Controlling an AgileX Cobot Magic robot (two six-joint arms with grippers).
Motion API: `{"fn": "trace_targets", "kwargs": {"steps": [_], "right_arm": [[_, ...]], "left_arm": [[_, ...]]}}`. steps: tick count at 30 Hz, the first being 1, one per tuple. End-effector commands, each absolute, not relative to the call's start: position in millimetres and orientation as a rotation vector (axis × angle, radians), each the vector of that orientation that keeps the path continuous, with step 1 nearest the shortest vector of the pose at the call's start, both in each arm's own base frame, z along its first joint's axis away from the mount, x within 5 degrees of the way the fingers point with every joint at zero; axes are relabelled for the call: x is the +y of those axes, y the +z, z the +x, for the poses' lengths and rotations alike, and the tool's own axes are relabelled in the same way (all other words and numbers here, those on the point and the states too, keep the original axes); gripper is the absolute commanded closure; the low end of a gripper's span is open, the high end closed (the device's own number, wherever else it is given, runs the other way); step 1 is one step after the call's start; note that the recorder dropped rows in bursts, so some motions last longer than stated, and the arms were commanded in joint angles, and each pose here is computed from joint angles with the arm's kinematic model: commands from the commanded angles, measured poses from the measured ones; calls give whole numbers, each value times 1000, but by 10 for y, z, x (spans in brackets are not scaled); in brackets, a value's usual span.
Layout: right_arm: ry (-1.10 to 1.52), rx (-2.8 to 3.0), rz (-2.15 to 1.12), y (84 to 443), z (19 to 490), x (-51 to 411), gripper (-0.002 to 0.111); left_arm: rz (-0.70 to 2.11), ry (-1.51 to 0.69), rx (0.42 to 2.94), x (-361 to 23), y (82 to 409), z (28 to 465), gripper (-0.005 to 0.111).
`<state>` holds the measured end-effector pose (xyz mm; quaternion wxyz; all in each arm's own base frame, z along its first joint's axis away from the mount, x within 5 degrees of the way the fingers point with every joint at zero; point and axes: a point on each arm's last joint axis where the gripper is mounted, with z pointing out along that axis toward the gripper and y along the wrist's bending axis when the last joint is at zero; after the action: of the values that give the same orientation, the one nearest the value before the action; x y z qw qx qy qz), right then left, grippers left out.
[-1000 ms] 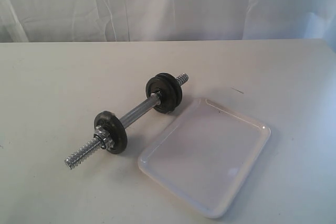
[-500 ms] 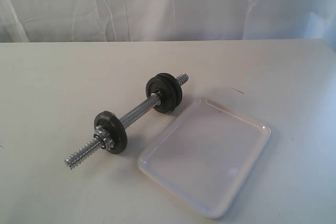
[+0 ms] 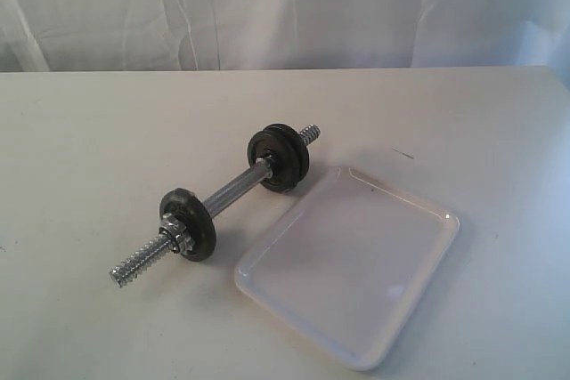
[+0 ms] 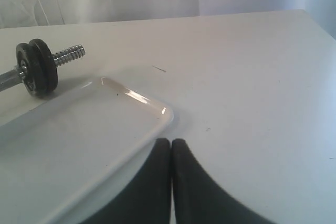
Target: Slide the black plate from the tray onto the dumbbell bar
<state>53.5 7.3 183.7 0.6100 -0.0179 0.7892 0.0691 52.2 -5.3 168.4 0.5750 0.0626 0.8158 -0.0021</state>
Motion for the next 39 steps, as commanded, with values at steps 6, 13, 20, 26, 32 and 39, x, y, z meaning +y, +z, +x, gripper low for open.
{"fn": "trace_targets", "kwargs": {"steps": [6, 13, 20, 26, 32, 39], "right_arm": [[158, 1815, -47, 1834, 533, 73, 108], [157, 1821, -47, 1830, 532, 73, 108], [161, 1821, -44, 1829, 532, 73, 108], [222, 1822, 31, 1832, 532, 75, 108], [247, 1824, 65, 1830, 532, 75, 108], [119, 1817, -102, 1830, 532, 75, 108]], "left_arm": [[133, -12, 1905, -53, 1683, 521, 107], [133, -12, 1905, -53, 1683, 521, 107], [133, -12, 1905, -53, 1683, 521, 107], [133, -12, 1905, -53, 1683, 521, 107], [133, -12, 1905, -53, 1683, 521, 107], [133, -12, 1905, -53, 1683, 521, 107]]}}
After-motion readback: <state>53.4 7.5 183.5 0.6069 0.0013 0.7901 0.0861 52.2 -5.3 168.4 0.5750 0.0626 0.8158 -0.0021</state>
